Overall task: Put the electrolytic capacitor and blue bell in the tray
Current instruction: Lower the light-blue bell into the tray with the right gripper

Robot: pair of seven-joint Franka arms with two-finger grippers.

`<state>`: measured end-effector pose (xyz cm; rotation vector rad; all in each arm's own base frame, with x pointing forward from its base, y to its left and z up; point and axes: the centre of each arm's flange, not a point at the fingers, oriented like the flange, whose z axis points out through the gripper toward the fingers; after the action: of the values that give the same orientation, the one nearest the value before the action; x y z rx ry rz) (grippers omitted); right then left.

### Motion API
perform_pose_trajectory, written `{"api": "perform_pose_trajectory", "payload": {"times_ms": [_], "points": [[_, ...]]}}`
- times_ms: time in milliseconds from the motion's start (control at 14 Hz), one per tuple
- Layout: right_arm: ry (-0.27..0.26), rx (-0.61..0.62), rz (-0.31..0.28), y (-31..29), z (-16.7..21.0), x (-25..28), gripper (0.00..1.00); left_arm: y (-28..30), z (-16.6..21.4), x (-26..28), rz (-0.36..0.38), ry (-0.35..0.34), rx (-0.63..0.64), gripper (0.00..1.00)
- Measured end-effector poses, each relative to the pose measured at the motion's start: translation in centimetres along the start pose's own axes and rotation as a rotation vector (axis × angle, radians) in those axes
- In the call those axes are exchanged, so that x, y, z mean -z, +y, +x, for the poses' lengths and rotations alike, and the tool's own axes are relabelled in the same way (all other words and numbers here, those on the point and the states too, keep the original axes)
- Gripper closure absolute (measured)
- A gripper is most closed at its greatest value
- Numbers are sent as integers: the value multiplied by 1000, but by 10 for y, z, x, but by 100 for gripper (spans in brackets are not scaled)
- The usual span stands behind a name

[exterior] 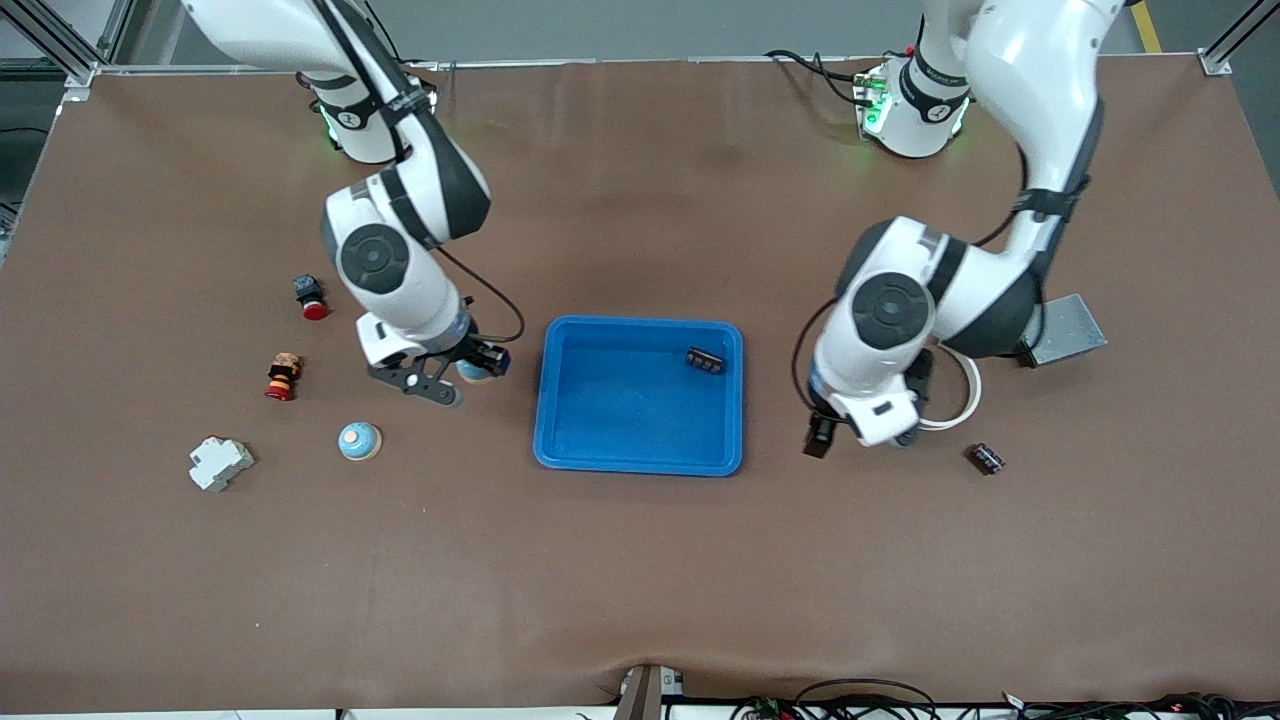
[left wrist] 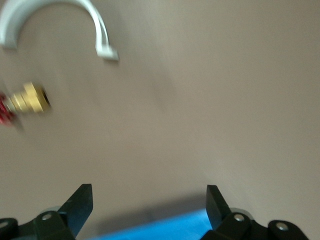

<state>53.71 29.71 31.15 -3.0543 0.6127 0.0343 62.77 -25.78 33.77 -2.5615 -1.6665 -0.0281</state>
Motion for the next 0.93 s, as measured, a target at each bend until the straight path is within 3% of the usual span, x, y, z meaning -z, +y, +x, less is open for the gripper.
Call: {"api": "perform_pose_trajectory", "payload": {"times_ms": [356,641,926], "points": [[9,-94,25,-53,-50,-31,34,-26,132,-29,68,-25,-155,0],[5,-125,32,-81,-79,-76,34,-42,187,-52,94,-55,-219,0],[-2,-134,18,-89,-72,-100,34,-52,233,-78,55,-65,-236,0]]}}
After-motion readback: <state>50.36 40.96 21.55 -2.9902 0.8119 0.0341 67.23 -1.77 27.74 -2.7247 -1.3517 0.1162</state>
